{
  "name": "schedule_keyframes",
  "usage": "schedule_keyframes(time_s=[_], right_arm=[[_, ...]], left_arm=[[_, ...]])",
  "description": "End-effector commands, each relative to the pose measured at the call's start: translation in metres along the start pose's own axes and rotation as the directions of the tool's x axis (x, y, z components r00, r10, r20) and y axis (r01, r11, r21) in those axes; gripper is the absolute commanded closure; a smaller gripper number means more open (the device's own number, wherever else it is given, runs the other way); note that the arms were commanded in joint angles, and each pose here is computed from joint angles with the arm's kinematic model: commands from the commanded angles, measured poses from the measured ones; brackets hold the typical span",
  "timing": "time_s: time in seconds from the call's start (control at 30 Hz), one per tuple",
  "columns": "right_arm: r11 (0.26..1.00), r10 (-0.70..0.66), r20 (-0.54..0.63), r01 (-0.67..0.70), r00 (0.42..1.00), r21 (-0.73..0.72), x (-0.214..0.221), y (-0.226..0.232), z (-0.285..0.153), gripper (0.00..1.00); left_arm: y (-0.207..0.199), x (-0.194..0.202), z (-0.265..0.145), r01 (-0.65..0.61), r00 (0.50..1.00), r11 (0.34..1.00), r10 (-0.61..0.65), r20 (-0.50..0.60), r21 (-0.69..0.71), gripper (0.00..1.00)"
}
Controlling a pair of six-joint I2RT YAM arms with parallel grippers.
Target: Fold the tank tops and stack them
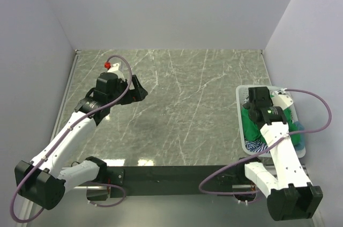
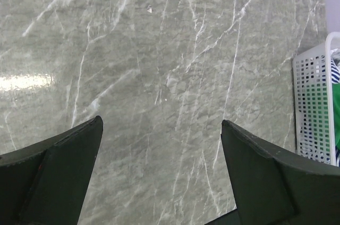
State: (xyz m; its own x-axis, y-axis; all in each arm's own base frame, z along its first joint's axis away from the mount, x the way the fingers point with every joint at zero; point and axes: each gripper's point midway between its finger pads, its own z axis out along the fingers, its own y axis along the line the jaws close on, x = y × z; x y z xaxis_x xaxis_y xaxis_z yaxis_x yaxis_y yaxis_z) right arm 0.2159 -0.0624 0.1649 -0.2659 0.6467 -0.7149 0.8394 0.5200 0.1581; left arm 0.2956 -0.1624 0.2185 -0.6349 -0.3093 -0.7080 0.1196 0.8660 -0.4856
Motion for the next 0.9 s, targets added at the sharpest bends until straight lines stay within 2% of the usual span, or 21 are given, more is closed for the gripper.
schedule_keyframes(time_s=[0.0,0.13,0.27,0.4,0.5,0.53,0.57,0.7,0.8,0.87], right_arm=[[1.000,0.025,-0.001,-0.025,1.000,0.009,0.000,0.000,0.010,0.04],[0.998,0.064,0.001,-0.064,0.998,0.026,-0.006,0.006,0.030,0.05],[0.998,0.068,-0.050,-0.068,0.996,0.011,-0.001,0.025,0.052,0.09],[0.997,0.059,-0.086,-0.054,0.995,0.062,0.007,0.027,0.066,0.22],[0.994,0.074,-0.081,-0.066,0.994,0.092,0.006,0.022,0.065,0.64],[0.991,0.076,-0.076,-0.068,0.994,0.111,0.002,0.018,0.060,0.93],[0.990,0.093,-0.059,-0.086,0.994,0.107,-0.003,0.016,0.053,1.00],[0.991,0.115,0.041,-0.118,0.992,0.064,-0.046,0.014,0.017,1.00],[0.988,0.154,0.096,-0.150,0.983,-0.048,-0.083,0.023,-0.022,1.00],[0.971,0.178,0.115,-0.156,0.977,-0.180,-0.107,0.039,-0.053,1.00]], left_arm=[[-0.007,-0.002,-0.002,0.007,1.000,0.999,-0.008,0.018,0.036,0.01],[-0.005,0.001,0.002,0.011,1.000,0.999,-0.011,0.012,0.034,0.00],[0.000,0.000,0.004,-0.001,1.000,1.000,0.001,0.014,0.008,0.01],[-0.001,0.000,0.005,-0.004,1.000,1.000,0.004,0.011,0.013,0.00],[-0.002,0.002,0.006,-0.001,1.000,1.000,0.001,0.001,0.021,0.00],[-0.002,0.003,0.006,0.001,1.000,1.000,-0.001,-0.003,0.021,0.01],[-0.001,0.004,0.006,0.000,1.000,1.000,0.001,-0.005,0.021,0.01],[-0.001,0.000,0.002,-0.001,1.000,1.000,0.001,0.013,0.016,0.00],[-0.004,-0.004,-0.001,0.001,1.000,1.000,-0.001,0.024,0.022,0.00],[-0.008,-0.009,-0.005,-0.001,0.999,0.999,-0.001,0.038,0.033,0.00]])
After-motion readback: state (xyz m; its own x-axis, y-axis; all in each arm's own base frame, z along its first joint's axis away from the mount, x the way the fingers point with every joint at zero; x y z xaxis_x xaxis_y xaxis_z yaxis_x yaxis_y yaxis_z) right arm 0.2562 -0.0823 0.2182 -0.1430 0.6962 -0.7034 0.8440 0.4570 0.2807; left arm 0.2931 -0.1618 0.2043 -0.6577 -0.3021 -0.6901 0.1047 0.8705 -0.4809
